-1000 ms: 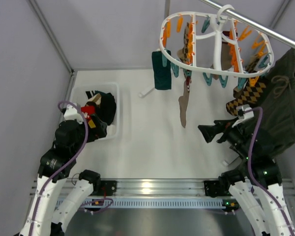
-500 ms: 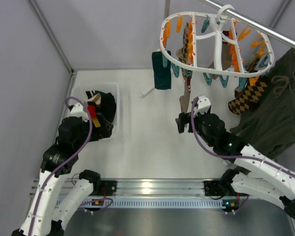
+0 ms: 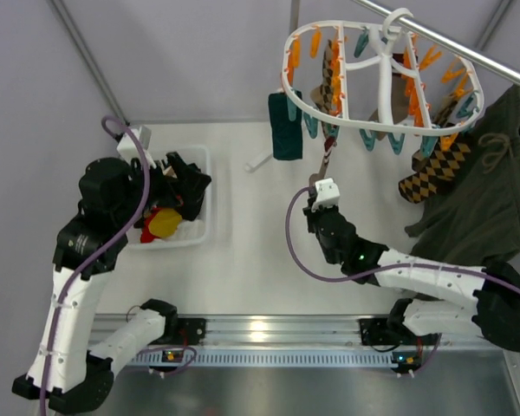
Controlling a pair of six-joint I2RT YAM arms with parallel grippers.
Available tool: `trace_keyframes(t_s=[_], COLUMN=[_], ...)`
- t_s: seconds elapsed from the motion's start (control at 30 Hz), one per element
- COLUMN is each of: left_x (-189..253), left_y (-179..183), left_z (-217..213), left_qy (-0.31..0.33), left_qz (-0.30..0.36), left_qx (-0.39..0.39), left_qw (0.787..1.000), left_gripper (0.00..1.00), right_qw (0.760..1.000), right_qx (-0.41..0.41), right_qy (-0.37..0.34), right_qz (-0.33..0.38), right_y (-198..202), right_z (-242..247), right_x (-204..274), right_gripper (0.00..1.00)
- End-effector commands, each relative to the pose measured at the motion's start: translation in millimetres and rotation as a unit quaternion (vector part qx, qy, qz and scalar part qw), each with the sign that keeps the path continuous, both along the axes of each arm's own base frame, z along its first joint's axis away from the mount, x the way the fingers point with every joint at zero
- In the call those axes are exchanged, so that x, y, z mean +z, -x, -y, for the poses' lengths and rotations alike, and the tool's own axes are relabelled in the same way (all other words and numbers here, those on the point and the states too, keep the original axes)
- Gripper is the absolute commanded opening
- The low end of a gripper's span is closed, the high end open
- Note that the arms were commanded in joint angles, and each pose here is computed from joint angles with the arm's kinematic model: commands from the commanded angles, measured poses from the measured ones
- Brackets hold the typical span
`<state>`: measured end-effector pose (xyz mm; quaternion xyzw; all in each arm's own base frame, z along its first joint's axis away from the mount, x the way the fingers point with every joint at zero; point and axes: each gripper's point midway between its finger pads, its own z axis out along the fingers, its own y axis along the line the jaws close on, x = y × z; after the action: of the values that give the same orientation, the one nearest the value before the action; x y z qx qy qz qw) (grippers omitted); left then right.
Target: Remove the socks clipped to the hanger
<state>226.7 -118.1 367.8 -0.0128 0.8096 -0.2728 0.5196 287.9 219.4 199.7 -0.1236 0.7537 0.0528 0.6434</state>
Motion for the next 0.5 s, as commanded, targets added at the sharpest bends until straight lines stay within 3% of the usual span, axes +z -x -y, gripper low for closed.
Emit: trace_keyframes(t_s=[0.0,0.2,0.47], left_x=[54.5,104.4,150.1], left_y=[-14.1,-41.0,-41.4], left_z=[10.3,27.4,109.3], left_qy=[0.023,-0.007,-0.059], left_qz=[0.058,0.109,0.177], left_qx=[-0.014,-0.014,-0.058], left_qw=[0.998,0.994,0.981], left_gripper=[0.99,0.99,0.99], right_qw=[0.995,0.997,0.998], right_qx=[-0.051,-0.051,-0.030], right_qy=[-0.061,-0.019,0.016], right_qz=[0.058,0.054,0.059], right_y=[0.2,6.0,16.5], right_z=[-15.0,-65.4,-109.0], right_x=[37.3,38.7,52.8], right_gripper=[0.00,0.00,0.00])
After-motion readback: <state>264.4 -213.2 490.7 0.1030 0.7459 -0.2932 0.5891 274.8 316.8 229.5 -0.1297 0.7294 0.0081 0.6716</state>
